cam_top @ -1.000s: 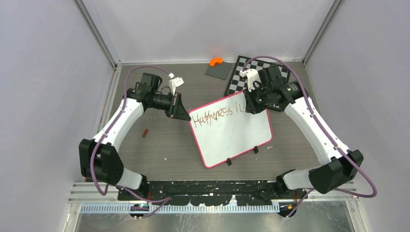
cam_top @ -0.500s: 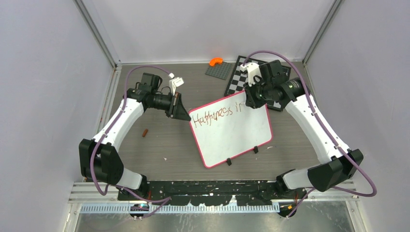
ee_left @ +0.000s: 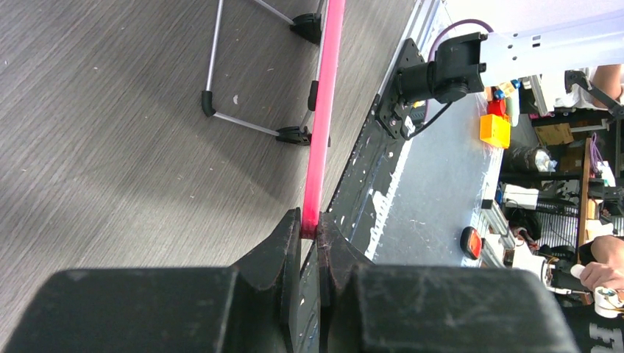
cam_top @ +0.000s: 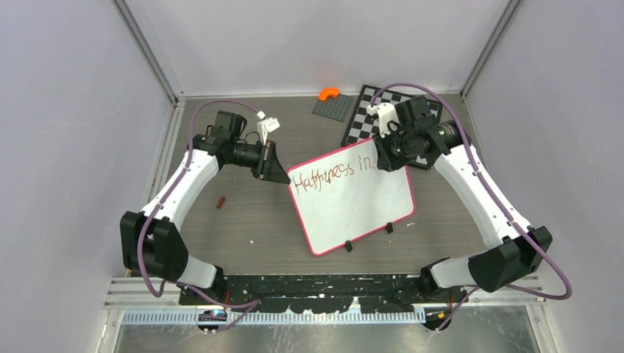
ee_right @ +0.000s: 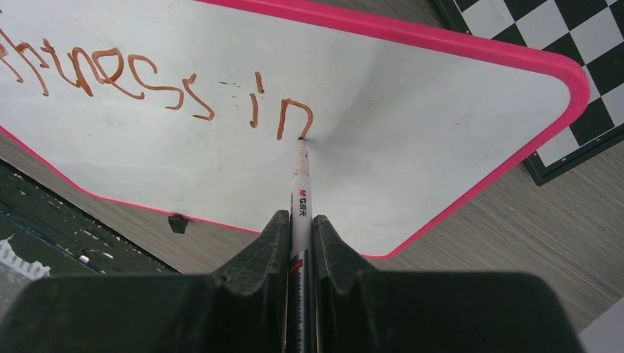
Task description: Write a sentence on the whiteboard
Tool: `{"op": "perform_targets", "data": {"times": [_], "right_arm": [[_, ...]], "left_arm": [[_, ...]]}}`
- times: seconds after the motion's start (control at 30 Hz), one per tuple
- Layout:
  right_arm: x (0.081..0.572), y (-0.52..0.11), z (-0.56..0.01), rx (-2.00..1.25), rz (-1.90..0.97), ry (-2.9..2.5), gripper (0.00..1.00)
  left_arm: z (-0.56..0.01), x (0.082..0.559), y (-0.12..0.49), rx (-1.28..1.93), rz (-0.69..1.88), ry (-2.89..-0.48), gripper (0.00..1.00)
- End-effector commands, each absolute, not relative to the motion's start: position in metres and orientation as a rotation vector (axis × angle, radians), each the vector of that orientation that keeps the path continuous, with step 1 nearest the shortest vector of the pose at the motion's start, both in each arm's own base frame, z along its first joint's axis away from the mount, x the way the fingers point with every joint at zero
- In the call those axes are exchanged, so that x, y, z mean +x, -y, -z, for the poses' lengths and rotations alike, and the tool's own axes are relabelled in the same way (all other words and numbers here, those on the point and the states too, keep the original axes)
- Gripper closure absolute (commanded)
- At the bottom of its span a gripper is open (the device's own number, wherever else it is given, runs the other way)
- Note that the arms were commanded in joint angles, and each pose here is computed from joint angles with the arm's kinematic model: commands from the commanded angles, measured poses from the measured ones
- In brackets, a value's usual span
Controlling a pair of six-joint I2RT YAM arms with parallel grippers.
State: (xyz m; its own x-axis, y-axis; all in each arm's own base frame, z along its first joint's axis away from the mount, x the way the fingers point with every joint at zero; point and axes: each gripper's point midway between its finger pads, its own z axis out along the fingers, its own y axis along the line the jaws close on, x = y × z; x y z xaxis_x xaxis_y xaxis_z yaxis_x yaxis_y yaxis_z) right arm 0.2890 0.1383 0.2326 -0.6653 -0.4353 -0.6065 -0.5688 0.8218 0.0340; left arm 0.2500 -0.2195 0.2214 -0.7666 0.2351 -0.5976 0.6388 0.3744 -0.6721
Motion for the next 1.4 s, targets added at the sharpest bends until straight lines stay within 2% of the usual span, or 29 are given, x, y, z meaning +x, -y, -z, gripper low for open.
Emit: {"op": "perform_targets", "data": {"times": [0.0, 0.07, 0.3, 0.43, 0.5, 0.63, 0.77, 1.1, 1.27, 1.37], "right_arm": [[0.280, -0.139, -0.251, -0.771, -0.327, -2.357, 1.00], [0.273, -0.144, -0.260, -0.789, -0.368, -2.349, 1.00], [0.258, -0.153, -0.263, -0.792, -0.373, -2.385, 1.00], [0.256, -0.155, -0.268, -0.762, -0.393, -2.377, 1.00], [0.259, -0.155, -0.274, -0.709, -0.390, -2.350, 1.00], [0.263, -0.155, -0.292, -0.565, -0.410, -2.268, 1.00], [0.260, -0.161, -0.296, -0.556, -0.463, -2.253, 1.00], [0.219, -0.208, -0.264, -0.825, -0.703, -2.194, 1.00], [0.202, -0.239, -0.241, -0.991, -0.748, -2.152, 1.00], [0.197, -0.254, -0.238, -1.075, -0.742, -2.092, 1.00]], "left_arm": [[-0.232, 0.246, 0.222, 0.794, 1.380, -2.181, 1.00], [-0.234, 0.247, 0.221, 0.792, 1.370, -2.180, 0.93], [-0.239, 0.248, 0.221, 0.789, 1.349, -2.163, 0.48], [-0.244, 0.249, 0.220, 0.792, 1.325, -2.147, 0.29], [-0.246, 0.251, 0.218, 0.791, 1.302, -2.140, 0.23], [-0.250, 0.253, 0.217, 0.789, 1.284, -2.134, 0.20], [-0.254, 0.256, 0.217, 0.801, 1.276, -2.132, 0.19], [-0.251, 0.256, 0.241, 0.922, 1.291, -2.142, 0.21], [-0.243, 0.259, 0.256, 0.951, 1.333, -2.175, 0.28], [-0.239, 0.260, 0.261, 0.953, 1.362, -2.191, 0.37]]}}
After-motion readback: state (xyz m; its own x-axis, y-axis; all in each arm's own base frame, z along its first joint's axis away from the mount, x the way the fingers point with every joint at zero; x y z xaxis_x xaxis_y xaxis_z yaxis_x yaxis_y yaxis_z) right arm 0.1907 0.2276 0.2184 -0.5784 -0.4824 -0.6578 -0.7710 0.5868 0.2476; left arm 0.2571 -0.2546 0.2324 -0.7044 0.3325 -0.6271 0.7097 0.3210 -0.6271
